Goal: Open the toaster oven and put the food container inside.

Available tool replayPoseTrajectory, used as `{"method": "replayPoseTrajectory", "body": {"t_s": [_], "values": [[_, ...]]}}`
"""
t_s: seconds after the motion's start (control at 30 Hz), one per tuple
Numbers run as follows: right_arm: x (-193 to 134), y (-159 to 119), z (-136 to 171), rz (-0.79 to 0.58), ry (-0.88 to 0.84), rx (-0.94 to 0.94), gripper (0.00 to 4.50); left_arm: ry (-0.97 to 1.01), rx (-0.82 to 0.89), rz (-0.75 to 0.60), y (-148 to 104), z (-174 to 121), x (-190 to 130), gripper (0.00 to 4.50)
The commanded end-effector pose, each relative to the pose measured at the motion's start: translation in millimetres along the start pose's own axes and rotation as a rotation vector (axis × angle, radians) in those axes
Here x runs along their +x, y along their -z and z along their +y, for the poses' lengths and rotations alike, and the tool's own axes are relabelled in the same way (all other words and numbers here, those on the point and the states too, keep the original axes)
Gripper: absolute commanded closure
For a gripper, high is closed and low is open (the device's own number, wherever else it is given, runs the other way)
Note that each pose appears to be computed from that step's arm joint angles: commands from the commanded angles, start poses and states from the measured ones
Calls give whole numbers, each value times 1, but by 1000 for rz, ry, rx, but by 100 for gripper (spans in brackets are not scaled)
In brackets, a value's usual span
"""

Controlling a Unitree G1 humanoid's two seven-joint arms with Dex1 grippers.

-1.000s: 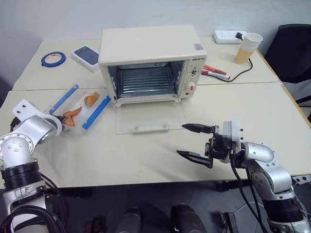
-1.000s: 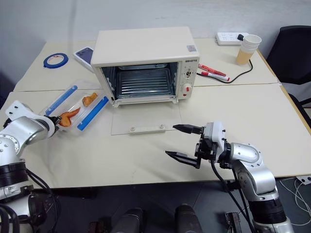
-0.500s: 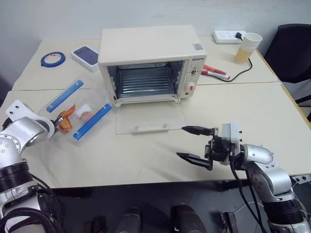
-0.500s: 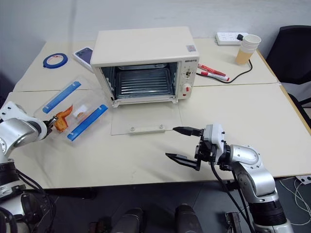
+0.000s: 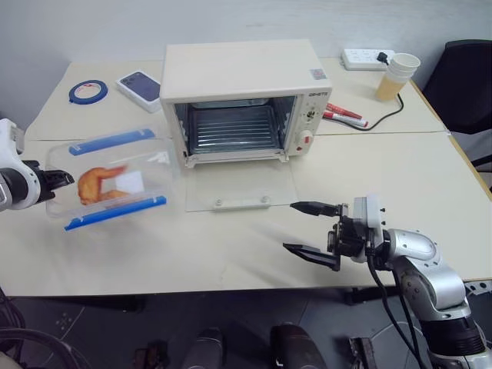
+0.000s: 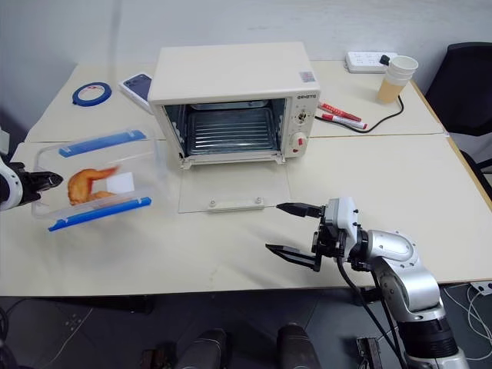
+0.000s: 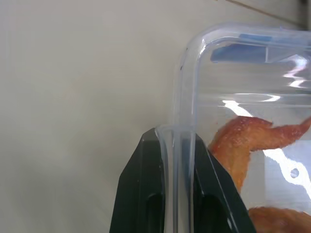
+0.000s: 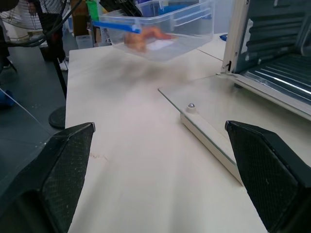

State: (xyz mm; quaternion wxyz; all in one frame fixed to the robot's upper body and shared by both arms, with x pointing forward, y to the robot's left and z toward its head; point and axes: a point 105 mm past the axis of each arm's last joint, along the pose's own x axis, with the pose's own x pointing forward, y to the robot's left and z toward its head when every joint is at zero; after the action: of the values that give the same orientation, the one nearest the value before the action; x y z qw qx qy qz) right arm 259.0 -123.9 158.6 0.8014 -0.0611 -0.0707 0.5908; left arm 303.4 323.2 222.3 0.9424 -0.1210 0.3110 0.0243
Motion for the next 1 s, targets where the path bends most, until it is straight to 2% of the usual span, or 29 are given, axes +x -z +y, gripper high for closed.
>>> {"method": "replayPoseTrajectory", "body": {"t_s": [0.03, 0.2, 0.4, 0.63, 0.73, 1.0], "values": [[-9, -8, -4, -12, 44, -22, 0, 70, 91, -37, -13, -30, -2, 439], [-20, -10, -6, 3, 114, -32, 0, 198, 132, -36, -15, -81, 21, 439], [-35, -16, -1, 12, 213, -43, 0, 246, 177, -13, -13, -127, 42, 439], [-60, -27, 4, -3, 397, -73, 0, 257, 160, -6, -6, -160, 62, 439], [-68, -26, 10, 17, 438, -72, 0, 223, 204, 11, -3, -163, 69, 439], [-68, -25, 20, 14, 480, -65, 0, 225, 159, -54, -14, -178, 77, 439]]}}
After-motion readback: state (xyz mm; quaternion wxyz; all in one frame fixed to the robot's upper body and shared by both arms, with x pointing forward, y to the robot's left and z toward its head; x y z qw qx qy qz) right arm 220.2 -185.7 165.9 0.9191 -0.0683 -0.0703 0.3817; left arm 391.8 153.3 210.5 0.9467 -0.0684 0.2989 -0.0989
